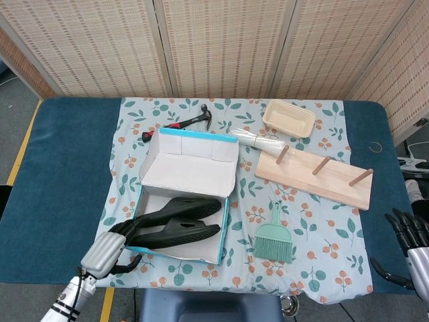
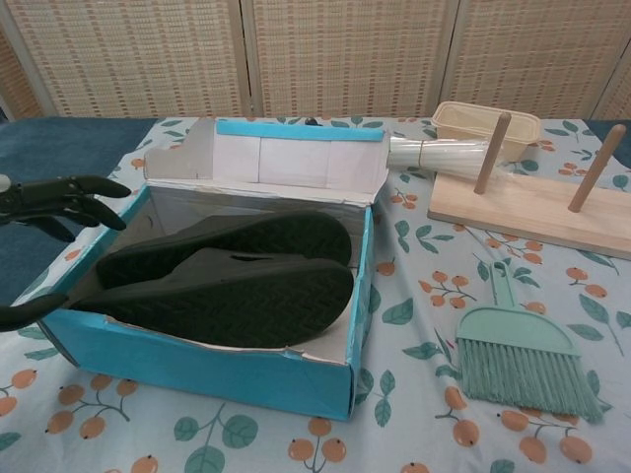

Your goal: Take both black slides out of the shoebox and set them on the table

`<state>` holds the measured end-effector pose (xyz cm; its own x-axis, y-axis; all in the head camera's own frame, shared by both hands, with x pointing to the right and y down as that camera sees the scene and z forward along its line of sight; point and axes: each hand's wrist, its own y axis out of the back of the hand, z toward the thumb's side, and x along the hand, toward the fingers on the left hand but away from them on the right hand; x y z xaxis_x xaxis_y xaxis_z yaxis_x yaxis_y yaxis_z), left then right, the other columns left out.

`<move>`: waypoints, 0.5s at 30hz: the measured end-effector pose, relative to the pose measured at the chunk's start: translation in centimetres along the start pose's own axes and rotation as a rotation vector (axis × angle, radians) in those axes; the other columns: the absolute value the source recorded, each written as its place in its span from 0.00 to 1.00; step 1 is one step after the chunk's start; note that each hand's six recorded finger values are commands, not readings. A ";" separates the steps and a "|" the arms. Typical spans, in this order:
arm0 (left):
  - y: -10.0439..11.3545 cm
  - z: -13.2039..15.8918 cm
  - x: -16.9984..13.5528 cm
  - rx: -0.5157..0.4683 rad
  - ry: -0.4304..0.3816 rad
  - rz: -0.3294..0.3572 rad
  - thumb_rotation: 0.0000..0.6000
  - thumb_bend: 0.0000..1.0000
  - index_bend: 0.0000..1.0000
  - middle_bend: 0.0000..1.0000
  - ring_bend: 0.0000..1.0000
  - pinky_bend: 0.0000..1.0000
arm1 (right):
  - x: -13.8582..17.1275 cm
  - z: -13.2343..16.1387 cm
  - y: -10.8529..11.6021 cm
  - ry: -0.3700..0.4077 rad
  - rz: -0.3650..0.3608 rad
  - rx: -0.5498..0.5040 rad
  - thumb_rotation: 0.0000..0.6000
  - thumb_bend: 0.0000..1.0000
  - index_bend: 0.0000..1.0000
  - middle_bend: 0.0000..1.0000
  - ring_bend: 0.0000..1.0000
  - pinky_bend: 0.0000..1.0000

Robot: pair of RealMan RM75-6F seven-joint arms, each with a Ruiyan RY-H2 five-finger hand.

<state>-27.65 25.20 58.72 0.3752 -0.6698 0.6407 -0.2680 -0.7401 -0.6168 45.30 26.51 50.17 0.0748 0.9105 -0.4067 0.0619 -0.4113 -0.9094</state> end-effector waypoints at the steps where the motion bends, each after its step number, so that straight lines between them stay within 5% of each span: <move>1: -0.4 0.1 0.5 -0.002 0.007 -0.002 1.00 0.41 0.00 0.18 0.20 0.20 | 0.0 0.0 0.0 0.003 0.004 -0.002 0.64 0.22 0.00 0.00 0.00 0.00; 7: -1.7 1.0 2.3 0.039 0.010 0.022 1.00 0.40 0.01 0.23 0.17 0.24 | 0.1 -0.1 -0.1 0.002 0.019 -0.006 0.63 0.22 0.00 0.00 0.00 0.00; 15: -2.5 0.7 3.4 0.070 0.052 0.031 1.00 0.40 0.09 0.32 0.31 0.37 | 0.2 -0.2 0.0 -0.005 0.014 -0.009 0.64 0.22 0.00 0.00 0.00 0.00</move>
<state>-25.12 24.83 62.09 0.3205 -0.6958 0.6428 -0.2154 -0.7144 -0.6658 45.52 26.65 50.09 0.0709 0.9050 -0.4195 0.0694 -0.4240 -0.9030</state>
